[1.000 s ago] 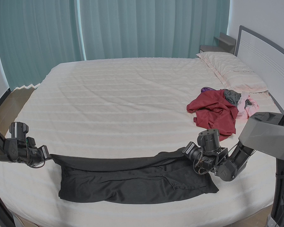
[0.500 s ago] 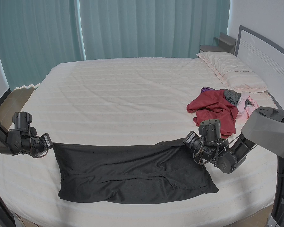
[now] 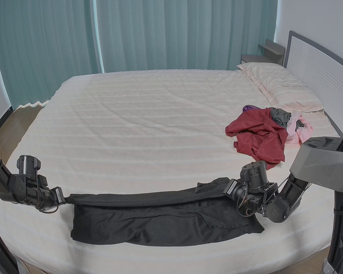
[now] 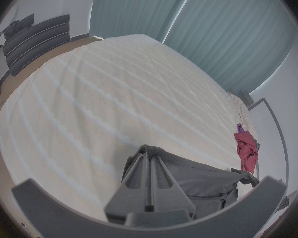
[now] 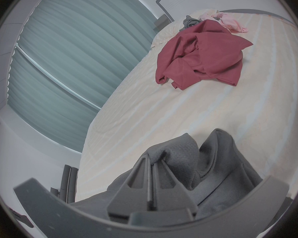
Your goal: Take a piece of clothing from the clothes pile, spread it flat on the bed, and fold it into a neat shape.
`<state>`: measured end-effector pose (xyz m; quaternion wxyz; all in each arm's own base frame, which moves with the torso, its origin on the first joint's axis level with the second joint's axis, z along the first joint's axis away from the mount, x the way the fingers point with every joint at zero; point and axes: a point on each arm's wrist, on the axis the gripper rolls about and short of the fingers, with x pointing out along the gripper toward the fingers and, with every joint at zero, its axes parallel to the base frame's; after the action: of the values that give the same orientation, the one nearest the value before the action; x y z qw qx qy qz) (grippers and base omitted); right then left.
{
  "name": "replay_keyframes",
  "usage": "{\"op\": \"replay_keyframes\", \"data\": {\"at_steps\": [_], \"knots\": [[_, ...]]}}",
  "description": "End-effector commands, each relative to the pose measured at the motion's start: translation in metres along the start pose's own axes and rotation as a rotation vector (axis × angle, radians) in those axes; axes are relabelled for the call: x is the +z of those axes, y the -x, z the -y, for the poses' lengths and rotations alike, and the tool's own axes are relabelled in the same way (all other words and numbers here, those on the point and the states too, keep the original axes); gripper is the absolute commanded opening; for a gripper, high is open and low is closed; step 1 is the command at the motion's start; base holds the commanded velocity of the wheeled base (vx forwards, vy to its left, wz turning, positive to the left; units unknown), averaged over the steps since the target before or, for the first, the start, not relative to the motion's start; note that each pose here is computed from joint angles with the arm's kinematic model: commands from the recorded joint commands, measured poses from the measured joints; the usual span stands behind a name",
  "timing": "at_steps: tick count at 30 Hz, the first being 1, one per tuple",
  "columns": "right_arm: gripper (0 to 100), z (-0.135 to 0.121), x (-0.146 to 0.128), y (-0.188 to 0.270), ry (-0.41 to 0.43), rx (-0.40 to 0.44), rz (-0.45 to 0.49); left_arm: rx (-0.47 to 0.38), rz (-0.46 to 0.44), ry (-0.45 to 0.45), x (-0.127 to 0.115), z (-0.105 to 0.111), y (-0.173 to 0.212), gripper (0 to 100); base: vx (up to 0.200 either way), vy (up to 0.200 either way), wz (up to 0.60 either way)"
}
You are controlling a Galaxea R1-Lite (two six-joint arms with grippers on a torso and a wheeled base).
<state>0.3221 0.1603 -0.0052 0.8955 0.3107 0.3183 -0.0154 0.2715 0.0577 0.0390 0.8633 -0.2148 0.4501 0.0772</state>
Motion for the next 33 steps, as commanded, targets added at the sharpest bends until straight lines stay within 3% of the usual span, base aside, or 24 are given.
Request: {"op": "replay_keyframes", "data": {"at_steps": [1, 5, 26, 27, 33], "knots": [[0, 0.005, -0.006, 0.003, 0.010, -0.018, -0.020, 0.037, -0.036, -0.002, -0.009, -0.007, -0.004, 0, 0.000, 0.000, 0.00], [0, 0.009, -0.010, 0.005, 0.018, -0.031, -0.035, 0.110, -0.099, -0.040, -0.021, -0.014, -0.018, 0, 0.000, 0.000, 0.00], [0, 0.013, -0.018, 0.010, 0.033, -0.041, -0.071, 0.115, -0.169, -0.047, -0.038, -0.014, -0.022, 0, 0.000, 0.000, 0.00], [100, 0.013, -0.018, 0.009, 0.031, -0.040, -0.070, 0.114, -0.170, -0.045, -0.038, -0.014, -0.022, 100, 0.000, 0.000, 0.00], [100, 0.016, -0.016, 0.014, 0.022, -0.047, -0.068, 0.116, -0.165, -0.042, -0.038, -0.014, -0.019, 100, 0.000, 0.000, 0.00]]}}
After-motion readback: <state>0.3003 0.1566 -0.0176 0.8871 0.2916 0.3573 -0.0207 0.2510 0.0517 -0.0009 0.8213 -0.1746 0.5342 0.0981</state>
